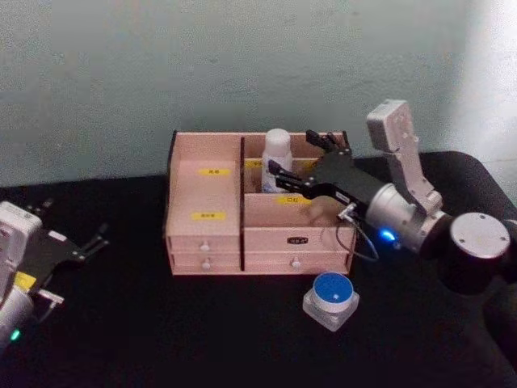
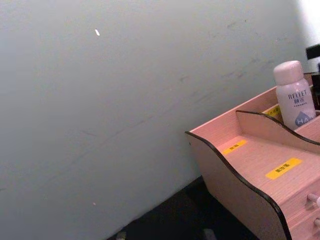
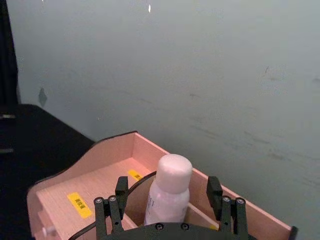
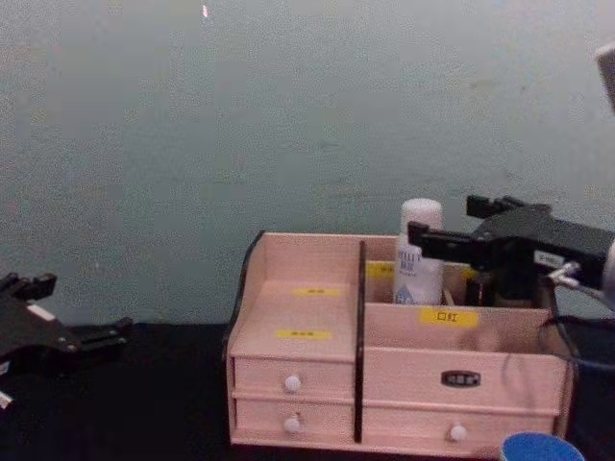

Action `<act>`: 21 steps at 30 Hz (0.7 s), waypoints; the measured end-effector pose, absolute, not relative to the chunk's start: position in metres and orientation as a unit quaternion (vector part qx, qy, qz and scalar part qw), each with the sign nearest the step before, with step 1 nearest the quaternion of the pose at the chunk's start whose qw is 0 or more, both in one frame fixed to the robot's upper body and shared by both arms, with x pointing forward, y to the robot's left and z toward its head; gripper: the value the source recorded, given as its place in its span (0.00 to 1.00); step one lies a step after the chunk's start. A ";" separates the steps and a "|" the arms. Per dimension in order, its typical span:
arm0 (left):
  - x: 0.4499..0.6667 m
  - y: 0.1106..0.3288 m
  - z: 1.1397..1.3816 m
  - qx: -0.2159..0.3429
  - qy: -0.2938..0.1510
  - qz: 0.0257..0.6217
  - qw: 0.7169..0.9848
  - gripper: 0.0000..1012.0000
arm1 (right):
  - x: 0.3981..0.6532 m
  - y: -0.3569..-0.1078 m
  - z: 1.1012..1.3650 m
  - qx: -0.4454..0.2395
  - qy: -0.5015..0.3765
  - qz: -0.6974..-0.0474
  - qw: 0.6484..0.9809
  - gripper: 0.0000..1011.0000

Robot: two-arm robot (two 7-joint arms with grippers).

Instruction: Pick up the facial cleanser and watermelon frost from the table and place them into the tiered storage box.

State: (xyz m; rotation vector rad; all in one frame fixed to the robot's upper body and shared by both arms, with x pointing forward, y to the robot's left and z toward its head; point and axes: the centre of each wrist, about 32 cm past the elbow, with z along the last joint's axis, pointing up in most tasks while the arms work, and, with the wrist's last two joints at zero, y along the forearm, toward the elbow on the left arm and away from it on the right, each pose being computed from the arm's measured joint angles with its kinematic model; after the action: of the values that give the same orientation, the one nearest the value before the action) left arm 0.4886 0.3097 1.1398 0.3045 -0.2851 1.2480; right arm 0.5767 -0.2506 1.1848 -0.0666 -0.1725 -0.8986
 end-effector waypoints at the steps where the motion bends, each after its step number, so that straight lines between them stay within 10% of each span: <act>1: 0.489 0.310 1.140 0.141 -0.132 0.580 0.791 0.99 | 0.573 -0.254 1.186 -0.030 -0.084 -0.432 0.897 0.99; 21: 0.489 0.310 1.140 0.141 -0.132 0.580 0.791 0.99 | 0.487 -0.310 1.195 -0.051 -0.083 -0.384 0.918 0.99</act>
State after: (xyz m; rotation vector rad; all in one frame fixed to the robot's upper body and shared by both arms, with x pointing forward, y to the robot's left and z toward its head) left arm 0.4886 0.3096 1.1398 0.3044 -0.2850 1.2479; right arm 0.4871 -0.3097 1.1951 -0.1055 -0.1712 -0.7898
